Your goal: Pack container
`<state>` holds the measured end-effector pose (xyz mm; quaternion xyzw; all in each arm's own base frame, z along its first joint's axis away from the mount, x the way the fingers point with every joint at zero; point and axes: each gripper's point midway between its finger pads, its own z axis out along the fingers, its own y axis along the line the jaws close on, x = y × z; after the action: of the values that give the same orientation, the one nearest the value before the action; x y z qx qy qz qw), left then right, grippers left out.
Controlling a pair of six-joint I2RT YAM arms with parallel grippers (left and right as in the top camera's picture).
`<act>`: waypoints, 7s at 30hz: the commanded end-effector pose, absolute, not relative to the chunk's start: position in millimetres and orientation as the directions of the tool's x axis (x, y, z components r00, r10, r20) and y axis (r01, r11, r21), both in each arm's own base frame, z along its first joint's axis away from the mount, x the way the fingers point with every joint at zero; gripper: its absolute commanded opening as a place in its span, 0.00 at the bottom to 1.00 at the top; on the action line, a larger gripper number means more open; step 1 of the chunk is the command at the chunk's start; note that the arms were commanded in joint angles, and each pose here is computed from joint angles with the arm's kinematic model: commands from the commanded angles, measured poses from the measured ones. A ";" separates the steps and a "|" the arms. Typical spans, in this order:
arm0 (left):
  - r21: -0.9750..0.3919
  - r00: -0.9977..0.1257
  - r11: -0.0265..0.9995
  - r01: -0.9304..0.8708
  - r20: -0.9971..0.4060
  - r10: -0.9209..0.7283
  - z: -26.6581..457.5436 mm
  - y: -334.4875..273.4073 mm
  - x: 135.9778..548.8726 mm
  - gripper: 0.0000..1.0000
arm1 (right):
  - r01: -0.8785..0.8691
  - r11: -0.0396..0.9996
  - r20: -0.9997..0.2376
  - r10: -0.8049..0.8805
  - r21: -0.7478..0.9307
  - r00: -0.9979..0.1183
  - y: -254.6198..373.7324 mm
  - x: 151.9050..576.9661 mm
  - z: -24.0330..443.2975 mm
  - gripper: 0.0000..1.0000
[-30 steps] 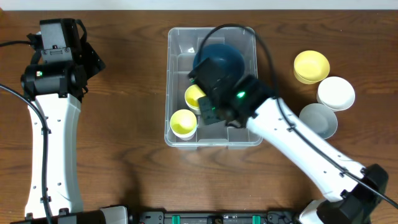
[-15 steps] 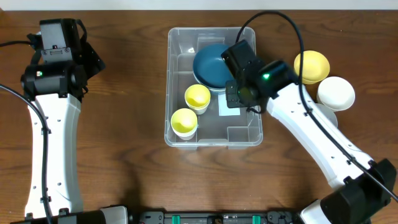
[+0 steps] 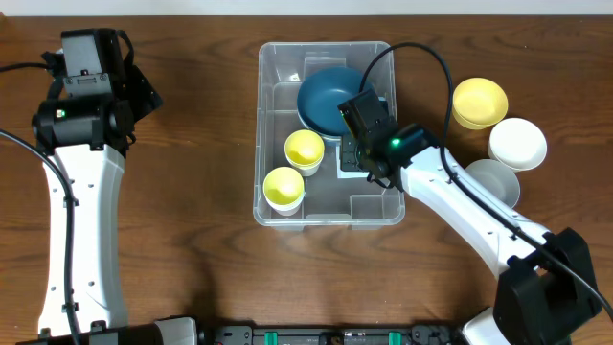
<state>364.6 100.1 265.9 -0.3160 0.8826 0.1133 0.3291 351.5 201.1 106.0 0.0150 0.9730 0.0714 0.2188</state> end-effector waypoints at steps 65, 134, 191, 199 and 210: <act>-0.006 -0.563 0.762 -0.648 -0.669 -0.485 273.4 104.9 364.1 0.98 | -0.401 0.910 -0.583 -0.268 0.109 -0.767 260.9 344.9 100.3 0.01; -0.006 -0.563 0.762 -0.648 -0.669 -0.485 273.4 104.9 364.1 0.98 | 0.669 0.742 -0.292 0.650 0.046 -0.702 -123.0 285.2 32.7 0.58; -0.006 -0.563 0.762 -0.648 -0.669 -0.485 273.3 104.9 364.0 0.98 | 0.259 0.885 -0.601 0.455 0.388 -0.657 -20.3 302.8 212.9 0.03; -0.006 -0.563 0.762 -0.648 -0.669 -0.485 273.3 104.9 364.0 0.98 | 0.003 0.942 -0.684 0.247 0.337 -0.686 55.6 305.6 279.8 0.03; -0.006 -0.563 0.762 -0.648 -0.669 -0.485 273.3 104.9 364.0 0.98 | -0.155 0.971 -0.652 0.000 0.180 -0.758 141.0 317.3 250.7 0.04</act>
<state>364.6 100.1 265.9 -0.3160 0.8826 0.1133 0.3291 308.1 134.9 255.9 -0.0377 0.9278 0.1435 0.3422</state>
